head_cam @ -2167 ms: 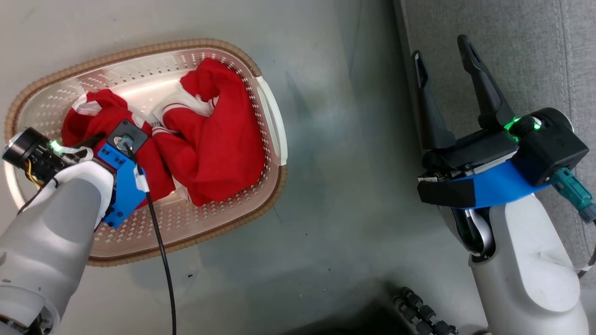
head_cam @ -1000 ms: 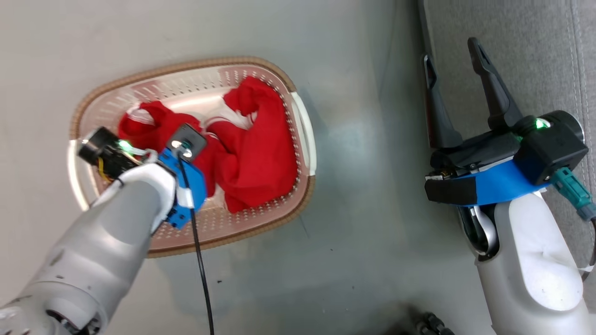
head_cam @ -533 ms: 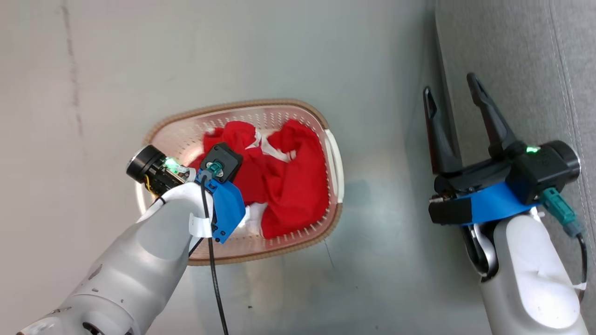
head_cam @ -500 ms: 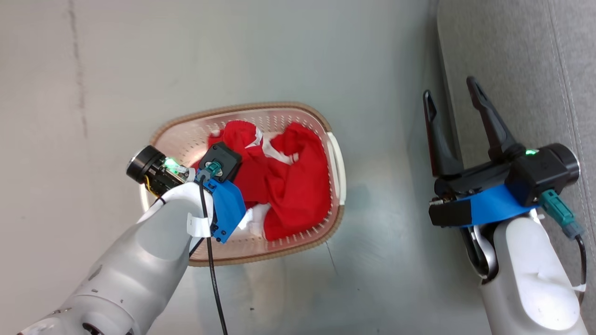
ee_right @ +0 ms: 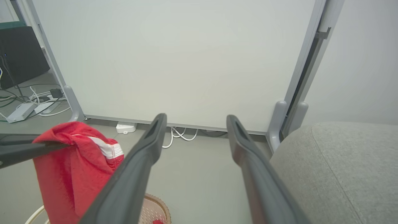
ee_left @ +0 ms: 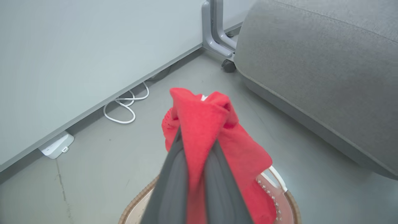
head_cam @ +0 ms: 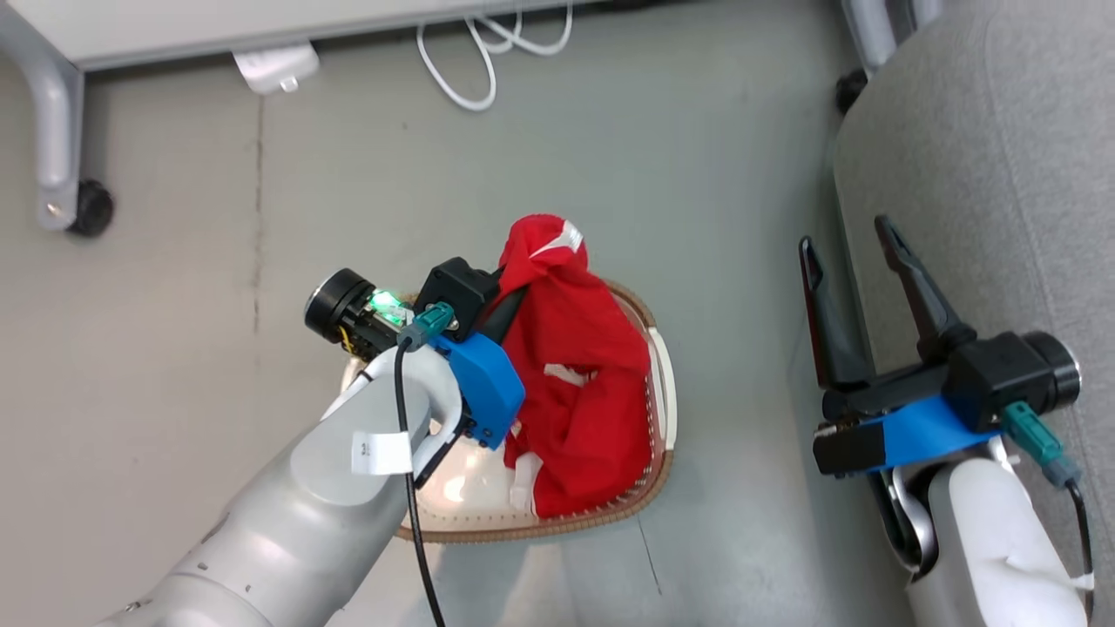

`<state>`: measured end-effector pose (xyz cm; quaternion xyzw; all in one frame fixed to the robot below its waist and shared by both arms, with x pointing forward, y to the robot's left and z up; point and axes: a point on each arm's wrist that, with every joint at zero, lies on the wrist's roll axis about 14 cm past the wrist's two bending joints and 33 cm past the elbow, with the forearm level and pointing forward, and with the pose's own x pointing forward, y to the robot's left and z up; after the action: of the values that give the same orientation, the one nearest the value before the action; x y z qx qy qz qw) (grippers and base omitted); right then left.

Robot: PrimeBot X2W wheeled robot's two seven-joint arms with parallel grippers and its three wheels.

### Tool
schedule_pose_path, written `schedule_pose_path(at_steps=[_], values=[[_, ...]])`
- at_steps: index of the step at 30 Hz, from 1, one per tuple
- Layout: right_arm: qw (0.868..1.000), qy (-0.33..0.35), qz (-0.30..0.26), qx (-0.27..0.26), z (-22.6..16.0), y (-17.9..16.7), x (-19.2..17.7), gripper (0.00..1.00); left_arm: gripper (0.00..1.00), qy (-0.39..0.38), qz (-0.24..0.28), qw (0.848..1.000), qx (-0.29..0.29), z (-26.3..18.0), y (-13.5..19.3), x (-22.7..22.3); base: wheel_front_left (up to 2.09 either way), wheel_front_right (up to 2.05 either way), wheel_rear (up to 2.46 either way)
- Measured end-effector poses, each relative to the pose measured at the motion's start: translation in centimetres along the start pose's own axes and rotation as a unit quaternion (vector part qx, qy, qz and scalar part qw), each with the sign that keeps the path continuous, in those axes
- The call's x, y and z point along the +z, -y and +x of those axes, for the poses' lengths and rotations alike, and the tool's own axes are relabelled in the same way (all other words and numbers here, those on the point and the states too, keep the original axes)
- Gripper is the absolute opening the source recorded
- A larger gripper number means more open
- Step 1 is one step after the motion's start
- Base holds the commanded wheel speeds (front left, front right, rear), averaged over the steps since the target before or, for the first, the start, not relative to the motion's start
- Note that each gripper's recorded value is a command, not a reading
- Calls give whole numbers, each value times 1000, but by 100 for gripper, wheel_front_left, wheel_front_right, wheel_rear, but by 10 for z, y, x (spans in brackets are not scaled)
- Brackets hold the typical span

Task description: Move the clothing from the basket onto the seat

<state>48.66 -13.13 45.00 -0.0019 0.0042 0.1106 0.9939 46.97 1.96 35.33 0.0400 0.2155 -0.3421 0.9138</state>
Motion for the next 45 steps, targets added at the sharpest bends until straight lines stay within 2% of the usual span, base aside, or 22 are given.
schedule_pose_path(at_steps=[9, 24, 30, 38, 45], values=[[1000, 13, -3, -5, -22, -2, 20, 100, 0, 106, 15, 994, 13, -20, 11, 76, 0, 0, 0], [999, 32, -7, -17, -60, -1, 45, 100, 0, 245, 60, 968, 4, -59, 45, 184, 0, 0, 0], [999, 40, -7, -17, -68, -4, 53, 100, 0, 270, 72, 960, 7, -73, 51, 205, 0, 0, 0], [999, 45, -7, -14, -72, -7, 56, 100, 0, 277, 78, 958, 10, -80, 52, 211, 0, 0, 0], [998, 63, -19, 20, -66, -25, 69, 100, 0, 277, 81, 957, 11, -82, 52, 210, 0, 0, 0]])
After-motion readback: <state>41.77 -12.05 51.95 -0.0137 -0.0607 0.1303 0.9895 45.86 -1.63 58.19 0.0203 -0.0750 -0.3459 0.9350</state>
